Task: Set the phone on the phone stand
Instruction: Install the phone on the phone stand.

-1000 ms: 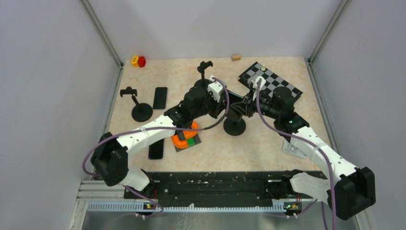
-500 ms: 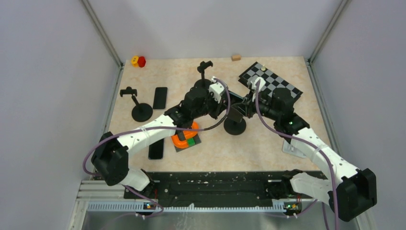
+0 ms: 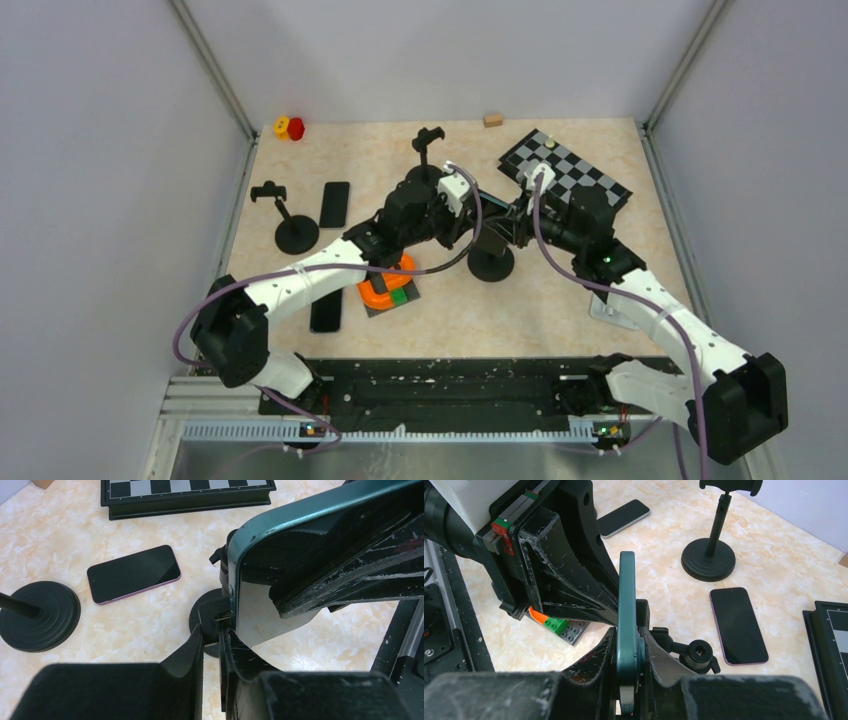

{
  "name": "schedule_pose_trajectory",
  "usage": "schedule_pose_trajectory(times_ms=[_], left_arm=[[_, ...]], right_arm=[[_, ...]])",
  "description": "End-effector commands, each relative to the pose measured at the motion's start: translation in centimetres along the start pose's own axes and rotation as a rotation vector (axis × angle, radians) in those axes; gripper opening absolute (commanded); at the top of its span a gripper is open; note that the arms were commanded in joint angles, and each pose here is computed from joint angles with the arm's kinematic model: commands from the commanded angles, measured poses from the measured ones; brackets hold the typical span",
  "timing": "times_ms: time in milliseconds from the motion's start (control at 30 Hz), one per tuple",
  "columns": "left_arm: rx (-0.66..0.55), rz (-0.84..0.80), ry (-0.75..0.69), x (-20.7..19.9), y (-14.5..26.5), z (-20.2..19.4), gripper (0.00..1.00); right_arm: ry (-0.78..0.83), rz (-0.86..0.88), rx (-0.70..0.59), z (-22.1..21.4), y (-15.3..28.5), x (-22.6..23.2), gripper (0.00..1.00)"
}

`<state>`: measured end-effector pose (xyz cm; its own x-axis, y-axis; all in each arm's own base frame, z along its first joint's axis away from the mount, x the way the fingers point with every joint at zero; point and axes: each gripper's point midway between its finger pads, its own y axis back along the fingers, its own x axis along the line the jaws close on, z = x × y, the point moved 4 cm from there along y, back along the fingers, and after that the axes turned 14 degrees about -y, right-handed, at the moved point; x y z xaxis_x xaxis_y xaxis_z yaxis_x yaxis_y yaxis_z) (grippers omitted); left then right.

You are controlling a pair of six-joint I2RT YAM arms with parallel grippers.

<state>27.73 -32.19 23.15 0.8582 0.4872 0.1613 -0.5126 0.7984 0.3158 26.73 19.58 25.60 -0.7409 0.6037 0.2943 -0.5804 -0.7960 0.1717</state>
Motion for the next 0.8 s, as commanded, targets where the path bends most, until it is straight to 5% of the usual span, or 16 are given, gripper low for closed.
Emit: schedule_pose_trajectory(times_ms=[0, 433, 767], left_arm=[[-0.032, -0.402, 0.02, -7.2, 1.7, 0.7, 0.0], [-0.043, -0.486, 0.005, -8.5, 2.5, 0.3, 0.0], [-0.025, -0.377, 0.021, -7.4, 1.4, 0.2, 0.0]], right_arm=[[0.105, -0.333, -0.053, 0.3, 0.3, -6.1, 0.0], [0.123, -0.336, -0.056, -0.3, 0.3, -6.3, 0.0], [0.1, -0.361, -0.069, -0.2, 0.3, -6.6, 0.0]])
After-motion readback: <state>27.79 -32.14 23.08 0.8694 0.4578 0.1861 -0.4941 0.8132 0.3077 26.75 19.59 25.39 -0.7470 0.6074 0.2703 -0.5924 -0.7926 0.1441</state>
